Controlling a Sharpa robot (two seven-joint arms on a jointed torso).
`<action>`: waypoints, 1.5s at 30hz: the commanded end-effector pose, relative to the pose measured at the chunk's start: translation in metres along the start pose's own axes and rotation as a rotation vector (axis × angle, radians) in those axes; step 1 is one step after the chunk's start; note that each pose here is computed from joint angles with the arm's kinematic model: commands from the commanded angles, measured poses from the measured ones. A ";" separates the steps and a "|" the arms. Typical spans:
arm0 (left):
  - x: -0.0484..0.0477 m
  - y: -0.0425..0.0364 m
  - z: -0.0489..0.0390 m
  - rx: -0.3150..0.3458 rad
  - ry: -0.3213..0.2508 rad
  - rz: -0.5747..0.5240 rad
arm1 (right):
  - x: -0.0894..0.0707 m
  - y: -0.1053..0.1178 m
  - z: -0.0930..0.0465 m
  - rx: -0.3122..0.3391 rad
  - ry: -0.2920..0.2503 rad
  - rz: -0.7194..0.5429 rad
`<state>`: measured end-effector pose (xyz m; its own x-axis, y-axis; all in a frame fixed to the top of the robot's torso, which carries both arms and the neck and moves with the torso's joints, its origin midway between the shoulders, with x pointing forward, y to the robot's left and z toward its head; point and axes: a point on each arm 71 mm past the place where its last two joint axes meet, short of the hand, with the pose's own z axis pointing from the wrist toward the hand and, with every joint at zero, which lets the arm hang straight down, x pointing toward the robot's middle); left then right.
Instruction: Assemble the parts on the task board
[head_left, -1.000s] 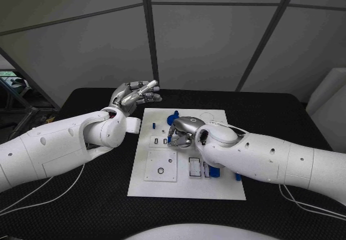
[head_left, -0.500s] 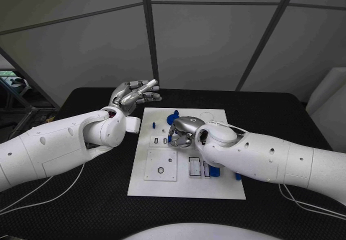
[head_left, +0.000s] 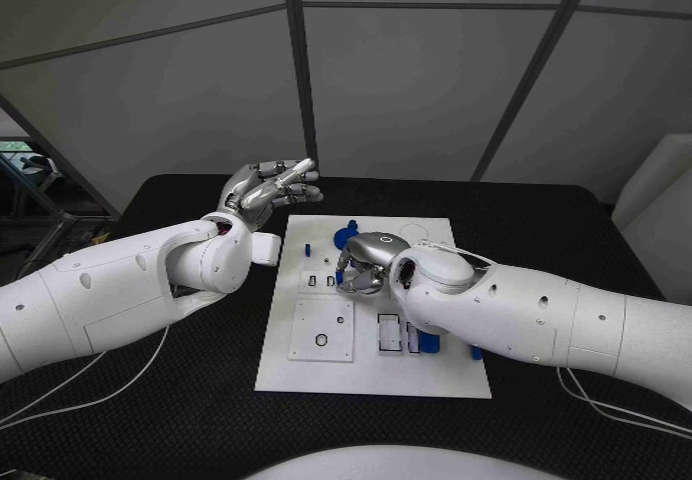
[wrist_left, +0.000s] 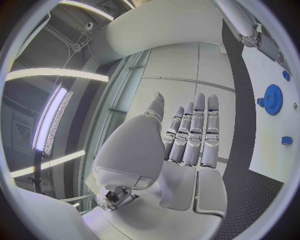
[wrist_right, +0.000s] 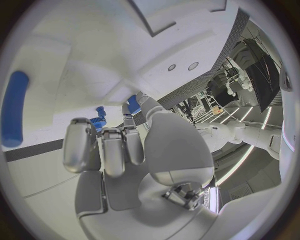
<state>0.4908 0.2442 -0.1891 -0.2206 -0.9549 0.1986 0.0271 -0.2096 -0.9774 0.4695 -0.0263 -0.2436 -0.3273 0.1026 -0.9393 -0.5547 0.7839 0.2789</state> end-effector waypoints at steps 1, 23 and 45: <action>0.0011 -0.0005 0.0006 -0.005 0.011 -0.006 | 0.004 -0.001 0.000 0.014 0.021 -0.010; 0.0008 -0.0003 0.0008 -0.006 0.012 -0.006 | -0.002 -0.001 -0.002 0.012 -0.059 0.030; -0.0089 0.0049 0.0001 -0.087 0.076 0.173 | -0.045 -0.024 -0.053 -0.205 -0.268 0.288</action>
<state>0.4938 0.2556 -0.1936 -0.2251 -0.9672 0.1180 0.0085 -0.1230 -0.9924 0.4591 -0.0829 -0.2038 -0.2434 0.4034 -0.8821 -0.5945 0.6565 0.4643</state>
